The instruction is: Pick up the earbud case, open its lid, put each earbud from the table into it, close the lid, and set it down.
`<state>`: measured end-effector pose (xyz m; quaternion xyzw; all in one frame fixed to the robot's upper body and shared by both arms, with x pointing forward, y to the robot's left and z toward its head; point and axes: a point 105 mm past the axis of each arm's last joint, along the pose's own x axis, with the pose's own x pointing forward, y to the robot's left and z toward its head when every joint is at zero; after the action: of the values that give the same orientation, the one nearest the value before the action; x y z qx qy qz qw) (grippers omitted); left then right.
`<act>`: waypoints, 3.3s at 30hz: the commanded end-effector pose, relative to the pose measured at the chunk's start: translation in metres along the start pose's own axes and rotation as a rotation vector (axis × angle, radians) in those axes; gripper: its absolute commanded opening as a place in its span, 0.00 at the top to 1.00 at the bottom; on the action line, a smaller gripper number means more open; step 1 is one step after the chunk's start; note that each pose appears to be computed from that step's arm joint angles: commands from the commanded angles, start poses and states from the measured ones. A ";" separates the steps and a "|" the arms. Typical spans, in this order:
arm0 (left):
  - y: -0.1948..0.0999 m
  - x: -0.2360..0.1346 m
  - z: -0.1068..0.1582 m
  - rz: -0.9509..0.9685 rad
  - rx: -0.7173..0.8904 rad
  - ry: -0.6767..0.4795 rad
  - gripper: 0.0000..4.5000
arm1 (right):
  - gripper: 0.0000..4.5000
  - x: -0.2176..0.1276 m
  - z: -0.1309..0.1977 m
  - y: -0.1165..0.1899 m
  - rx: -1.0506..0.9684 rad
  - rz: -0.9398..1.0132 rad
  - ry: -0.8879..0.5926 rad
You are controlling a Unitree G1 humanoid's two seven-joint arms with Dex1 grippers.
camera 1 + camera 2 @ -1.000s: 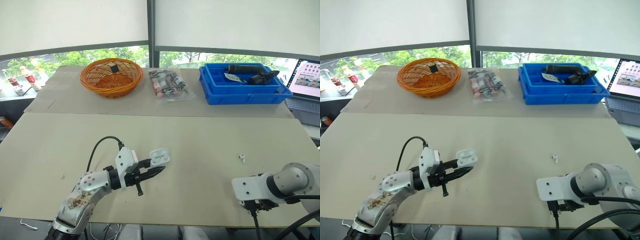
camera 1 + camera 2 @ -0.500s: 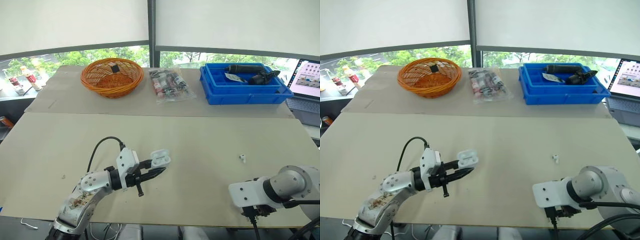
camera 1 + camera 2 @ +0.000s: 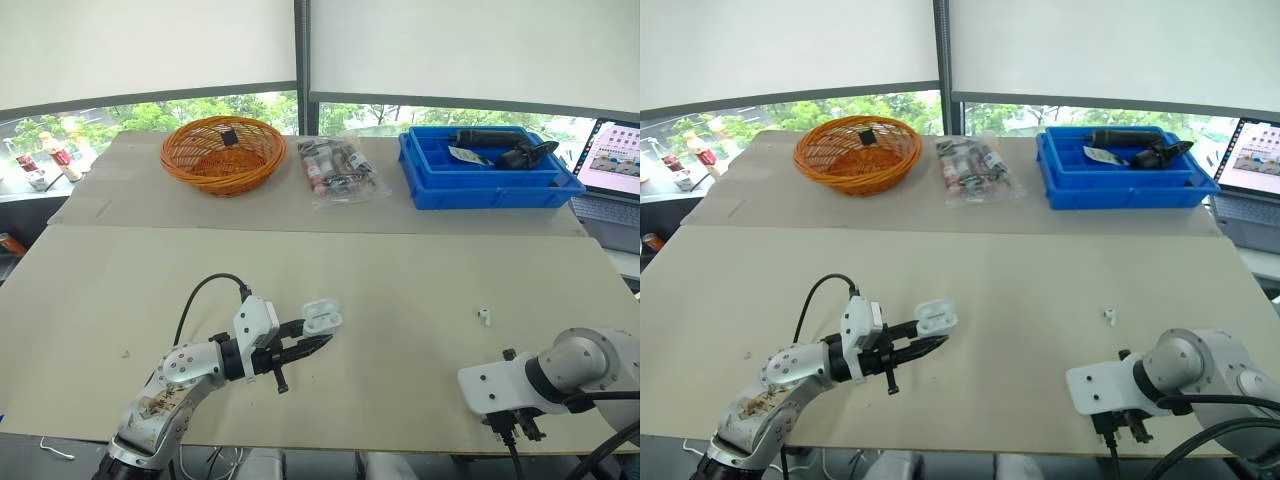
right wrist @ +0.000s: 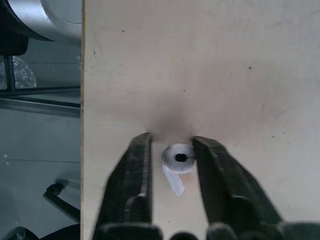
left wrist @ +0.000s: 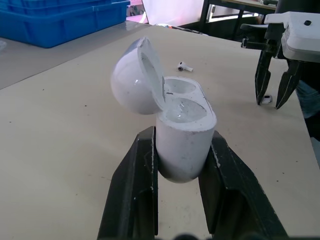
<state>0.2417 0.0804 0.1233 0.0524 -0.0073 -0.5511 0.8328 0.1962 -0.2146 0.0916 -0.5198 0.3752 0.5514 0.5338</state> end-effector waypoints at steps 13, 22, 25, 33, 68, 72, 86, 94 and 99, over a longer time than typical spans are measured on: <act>-0.001 0.004 0.010 -0.010 0.029 -0.043 0.87 | 1.00 -0.019 0.014 -0.023 0.001 -0.141 -0.080; -0.003 0.003 0.010 -0.003 0.023 -0.054 0.87 | 0.86 -0.040 0.024 -0.015 -0.005 -0.118 -0.144; -0.004 0.003 0.010 -0.002 0.022 -0.058 0.87 | 0.65 -0.037 0.008 -0.013 -0.109 -0.126 -0.045; -0.004 0.003 0.011 0.005 0.024 -0.062 0.87 | 0.56 -0.024 -0.013 0.000 -0.194 -0.057 0.013; -0.004 0.003 0.010 0.006 0.023 -0.059 0.87 | 1.00 -0.011 -0.037 -0.004 0.065 -0.140 0.001; -0.004 0.003 0.010 0.004 0.023 -0.060 0.87 | 1.00 -0.012 -0.036 -0.001 0.069 -0.127 -0.001; -0.004 0.004 0.011 0.001 0.025 -0.063 0.87 | 1.00 -0.022 -0.037 -0.002 0.138 -0.150 0.000; -0.004 0.003 0.009 -0.002 0.028 -0.056 0.87 | 0.72 -0.051 -0.024 -0.001 0.154 -0.124 -0.041; -0.006 0.005 0.008 -0.007 0.027 -0.059 0.87 | 0.40 -0.043 -0.007 0.004 0.124 -0.085 -0.034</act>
<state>0.2404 0.0759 0.1233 0.0400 -0.0170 -0.5496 0.8343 0.1902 -0.2364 0.1295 -0.4851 0.3800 0.5113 0.5990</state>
